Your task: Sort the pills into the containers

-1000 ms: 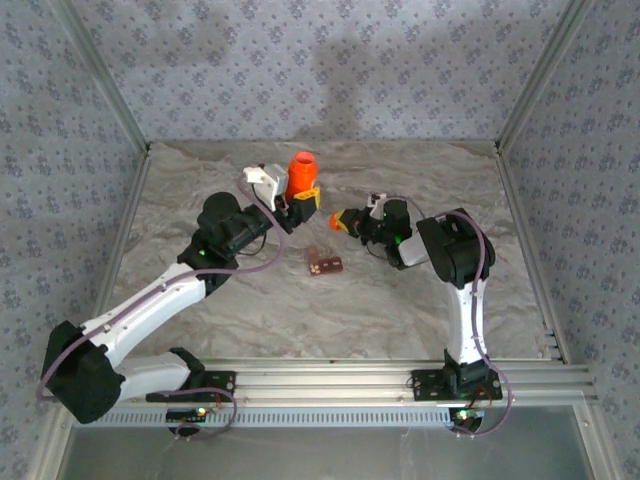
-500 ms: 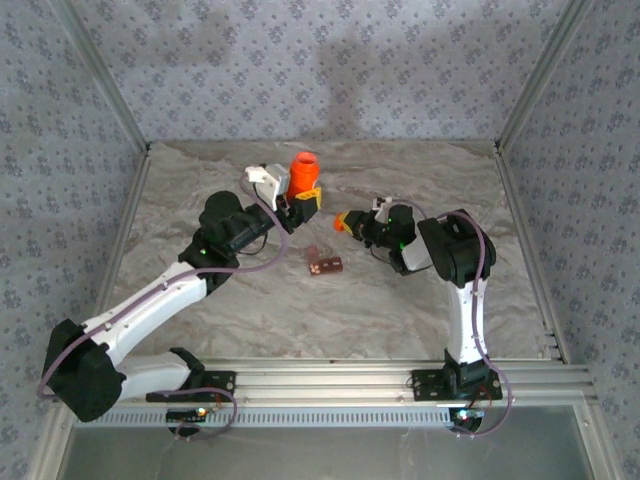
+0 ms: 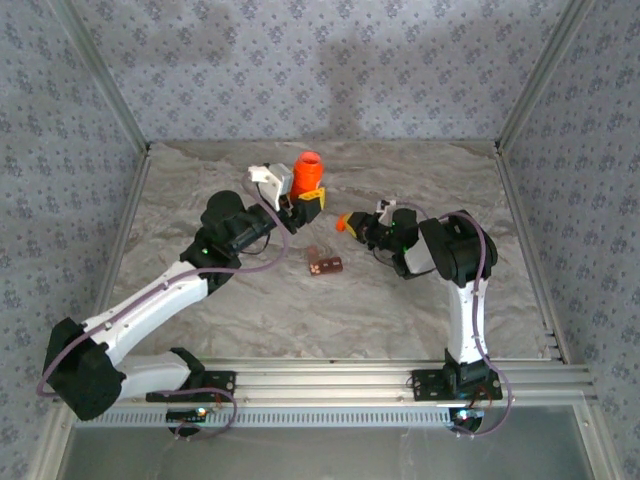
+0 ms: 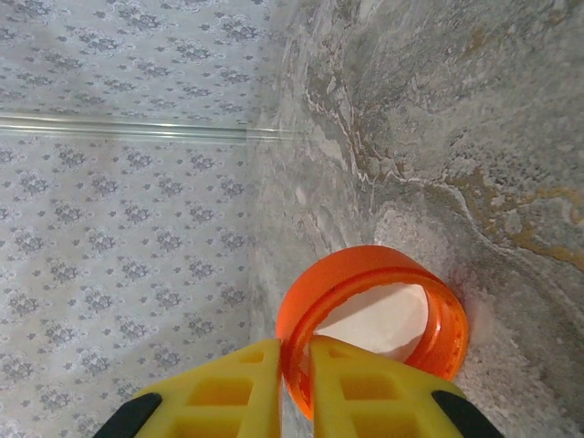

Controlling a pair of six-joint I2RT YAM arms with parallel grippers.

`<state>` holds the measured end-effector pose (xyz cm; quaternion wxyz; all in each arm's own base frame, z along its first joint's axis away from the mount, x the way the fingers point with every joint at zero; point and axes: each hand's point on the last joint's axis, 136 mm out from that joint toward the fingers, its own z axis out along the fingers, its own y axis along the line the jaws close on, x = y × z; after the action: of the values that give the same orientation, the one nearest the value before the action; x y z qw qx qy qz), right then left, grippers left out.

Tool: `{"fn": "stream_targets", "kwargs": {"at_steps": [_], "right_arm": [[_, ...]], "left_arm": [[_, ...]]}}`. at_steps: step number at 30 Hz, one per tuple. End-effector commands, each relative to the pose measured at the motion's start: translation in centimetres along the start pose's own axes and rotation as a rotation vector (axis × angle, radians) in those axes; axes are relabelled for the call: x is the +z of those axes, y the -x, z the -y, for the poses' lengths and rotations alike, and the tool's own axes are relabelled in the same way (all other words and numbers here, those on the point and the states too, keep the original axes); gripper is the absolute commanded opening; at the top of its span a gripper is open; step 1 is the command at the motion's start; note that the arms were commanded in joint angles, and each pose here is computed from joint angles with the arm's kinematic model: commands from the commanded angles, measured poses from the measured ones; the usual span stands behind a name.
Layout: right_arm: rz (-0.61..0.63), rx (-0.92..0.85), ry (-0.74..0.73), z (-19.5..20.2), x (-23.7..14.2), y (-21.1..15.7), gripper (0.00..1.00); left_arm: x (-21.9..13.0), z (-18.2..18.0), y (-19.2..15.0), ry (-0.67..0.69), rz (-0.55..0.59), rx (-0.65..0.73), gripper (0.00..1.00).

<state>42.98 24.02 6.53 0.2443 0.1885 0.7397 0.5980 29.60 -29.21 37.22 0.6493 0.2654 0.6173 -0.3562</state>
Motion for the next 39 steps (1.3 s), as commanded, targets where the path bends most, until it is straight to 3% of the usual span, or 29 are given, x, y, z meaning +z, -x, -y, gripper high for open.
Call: {"fn": "stream_targets", "kwargs": {"at_steps": [1,17,22,25,28,31,39], "right_arm": [[0.02,0.024,-0.019,0.6,-0.6,0.2,0.19],[0.068,0.049,-0.086,2.2,-3.9,0.5,0.24],[0.092,0.052,-0.11,1.9,-5.7,0.8,0.33],[0.074,0.036,-0.158,1.3,-6.8,0.7,0.44],[0.002,-0.057,-0.266,0.2,-7.4,0.4,0.55],[-0.122,-0.227,-0.476,-0.5,-8.2,-0.3,0.65],[-0.398,-0.54,-0.87,-0.8,-7.6,-0.2,0.71]], "left_arm": [[0.3,0.6,2.5,-0.018,0.055,0.019,0.0],[0.4,0.9,2.7,-0.023,0.06,0.024,0.0],[0.4,0.9,2.6,-0.022,0.057,0.024,0.0],[0.3,0.8,2.5,-0.02,0.057,0.029,0.0],[0.0,0.8,2.4,-0.014,0.059,0.035,0.0],[-0.4,0.7,2.3,-0.002,0.058,0.047,0.0],[-2.1,-0.1,2.6,0.05,0.08,0.086,0.0]]}}
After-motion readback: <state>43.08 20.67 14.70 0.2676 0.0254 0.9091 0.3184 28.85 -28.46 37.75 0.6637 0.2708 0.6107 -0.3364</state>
